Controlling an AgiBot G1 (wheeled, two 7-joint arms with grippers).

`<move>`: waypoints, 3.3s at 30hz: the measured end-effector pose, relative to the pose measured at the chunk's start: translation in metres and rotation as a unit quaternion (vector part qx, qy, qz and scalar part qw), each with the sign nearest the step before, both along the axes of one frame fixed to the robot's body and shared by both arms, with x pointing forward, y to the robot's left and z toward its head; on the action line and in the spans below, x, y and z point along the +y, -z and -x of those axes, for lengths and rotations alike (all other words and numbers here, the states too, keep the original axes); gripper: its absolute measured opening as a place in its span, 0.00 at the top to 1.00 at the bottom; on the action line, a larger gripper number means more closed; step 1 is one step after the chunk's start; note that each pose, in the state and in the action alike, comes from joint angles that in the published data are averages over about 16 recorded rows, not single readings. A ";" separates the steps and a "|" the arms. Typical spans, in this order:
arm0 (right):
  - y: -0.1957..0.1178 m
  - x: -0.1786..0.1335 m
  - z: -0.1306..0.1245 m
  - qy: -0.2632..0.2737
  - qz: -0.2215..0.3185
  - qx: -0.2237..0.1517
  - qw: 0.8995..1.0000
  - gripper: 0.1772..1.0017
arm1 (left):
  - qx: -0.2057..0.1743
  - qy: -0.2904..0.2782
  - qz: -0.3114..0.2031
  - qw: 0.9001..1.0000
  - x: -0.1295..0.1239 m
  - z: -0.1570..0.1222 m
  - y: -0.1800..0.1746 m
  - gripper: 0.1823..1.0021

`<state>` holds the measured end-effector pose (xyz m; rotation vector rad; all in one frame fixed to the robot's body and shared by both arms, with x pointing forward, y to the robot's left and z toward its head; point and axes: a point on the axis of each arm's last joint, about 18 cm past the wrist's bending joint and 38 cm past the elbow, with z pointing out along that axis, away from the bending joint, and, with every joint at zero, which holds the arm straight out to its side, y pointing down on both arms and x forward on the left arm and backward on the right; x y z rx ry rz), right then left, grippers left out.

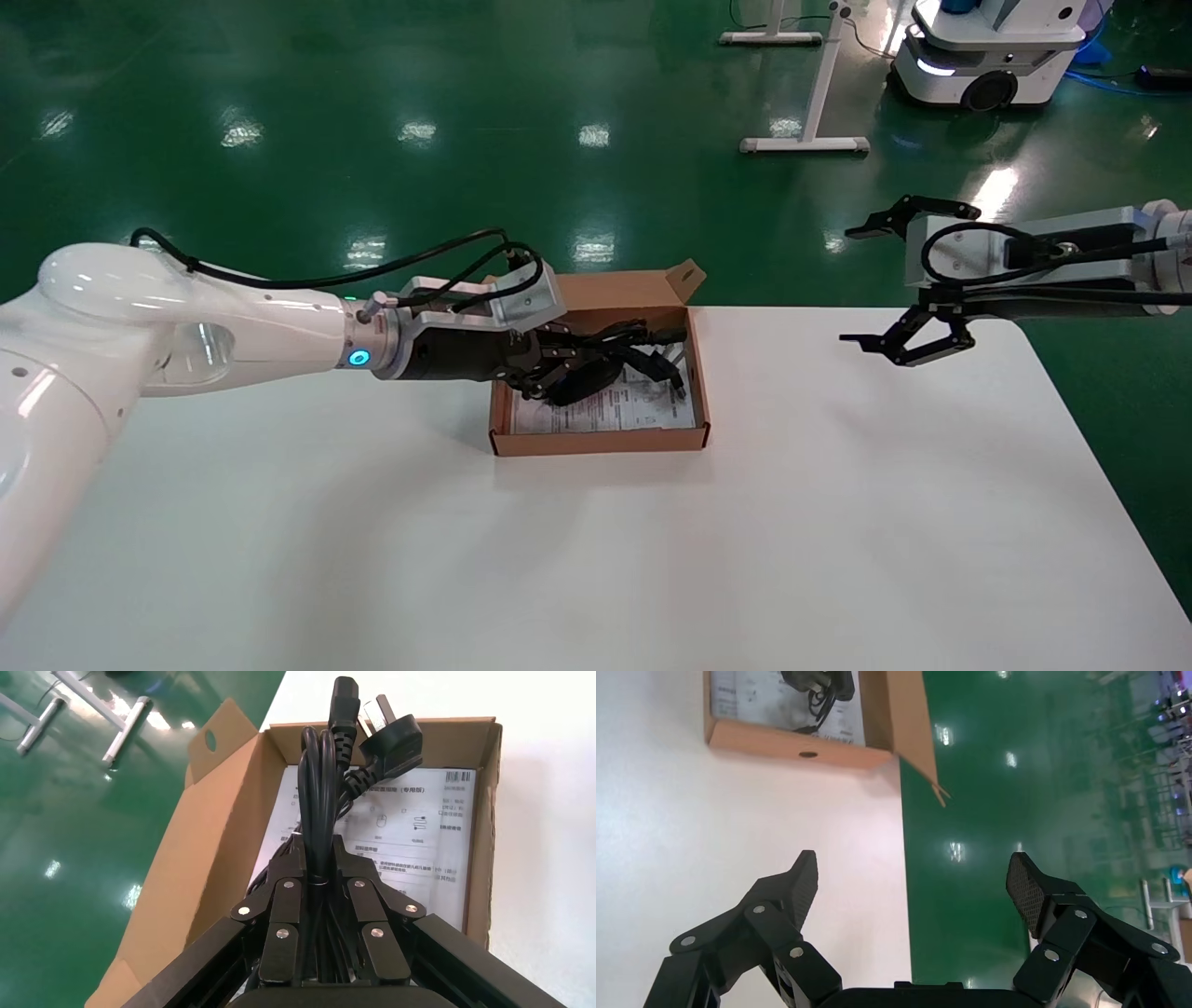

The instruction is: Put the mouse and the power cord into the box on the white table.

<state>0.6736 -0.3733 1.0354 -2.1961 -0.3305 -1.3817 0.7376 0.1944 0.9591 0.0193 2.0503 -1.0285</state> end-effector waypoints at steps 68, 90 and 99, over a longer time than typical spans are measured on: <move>0.041 0.068 0.183 -0.257 -0.326 0.196 0.888 0.00 | 0.046 0.239 0.215 0.946 0.105 0.248 -0.033 0.00; 0.044 0.072 0.201 -0.272 -0.328 0.217 0.878 0.00 | 0.054 0.252 0.207 0.944 0.105 0.264 -0.033 0.00; 0.043 0.071 0.199 -0.270 -0.328 0.216 0.879 0.00 | 0.054 0.250 0.208 0.944 0.105 0.263 -0.033 0.00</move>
